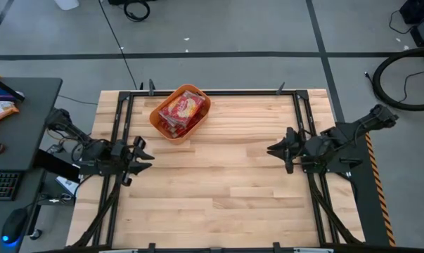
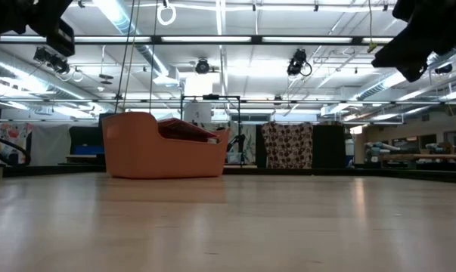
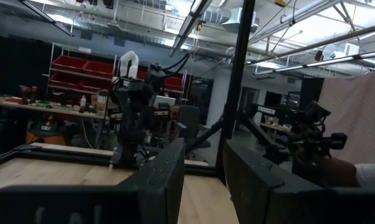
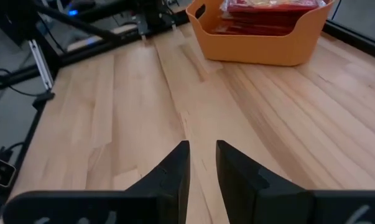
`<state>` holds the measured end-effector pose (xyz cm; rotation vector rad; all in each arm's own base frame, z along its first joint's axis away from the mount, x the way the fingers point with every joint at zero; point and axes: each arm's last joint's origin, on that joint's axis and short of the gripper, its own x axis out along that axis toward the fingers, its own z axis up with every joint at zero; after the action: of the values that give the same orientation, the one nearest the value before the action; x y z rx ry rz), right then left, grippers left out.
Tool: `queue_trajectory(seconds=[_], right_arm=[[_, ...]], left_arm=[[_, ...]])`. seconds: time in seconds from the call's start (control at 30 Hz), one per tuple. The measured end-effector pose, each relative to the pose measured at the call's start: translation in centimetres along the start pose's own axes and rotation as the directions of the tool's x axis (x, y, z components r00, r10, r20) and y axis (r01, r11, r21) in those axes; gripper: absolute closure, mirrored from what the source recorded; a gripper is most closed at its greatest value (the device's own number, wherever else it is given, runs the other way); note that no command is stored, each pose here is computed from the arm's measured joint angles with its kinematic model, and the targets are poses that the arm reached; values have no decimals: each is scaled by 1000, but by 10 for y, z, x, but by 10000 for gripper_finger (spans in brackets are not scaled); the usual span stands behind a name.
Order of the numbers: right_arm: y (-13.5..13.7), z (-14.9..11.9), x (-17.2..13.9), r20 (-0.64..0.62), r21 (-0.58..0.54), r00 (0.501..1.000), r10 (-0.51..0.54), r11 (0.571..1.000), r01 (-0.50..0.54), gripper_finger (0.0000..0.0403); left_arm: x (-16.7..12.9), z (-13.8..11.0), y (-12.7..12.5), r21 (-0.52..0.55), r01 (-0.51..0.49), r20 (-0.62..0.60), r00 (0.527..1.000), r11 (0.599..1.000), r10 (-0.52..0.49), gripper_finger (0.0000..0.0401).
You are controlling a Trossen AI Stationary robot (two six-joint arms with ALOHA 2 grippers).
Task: Sort popcorn bags into baskets
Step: Return to Home Position
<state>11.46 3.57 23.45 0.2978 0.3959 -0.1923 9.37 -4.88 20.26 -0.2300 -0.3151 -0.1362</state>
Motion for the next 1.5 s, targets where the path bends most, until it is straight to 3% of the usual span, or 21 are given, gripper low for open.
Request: queue_trajectory(seconds=[0.43, 1.03, 1.3, 1.5], right_arm=[[-22, -36, -2, 88, 56, 995, 48, 997, -53, 320], [-36, -63, 0, 235, 126, 965, 121, 980, -153, 320], [-32, -59, 2, 323, 73, 930, 177, 975, -211, 320], [-31, -58, 3, 382, -11, 907, 176, 982, -186, 320]], left_arm=[[-11, -1, 8, 4, -72, -37, 997, 997, 72, 284], [-14, 1, 12, -6, -153, -17, 988, 988, 152, 284], [-15, 2, 16, -45, -298, -4, 954, 953, 298, 284], [-15, 1, 16, 6, -307, -11, 952, 952, 307, 284]])
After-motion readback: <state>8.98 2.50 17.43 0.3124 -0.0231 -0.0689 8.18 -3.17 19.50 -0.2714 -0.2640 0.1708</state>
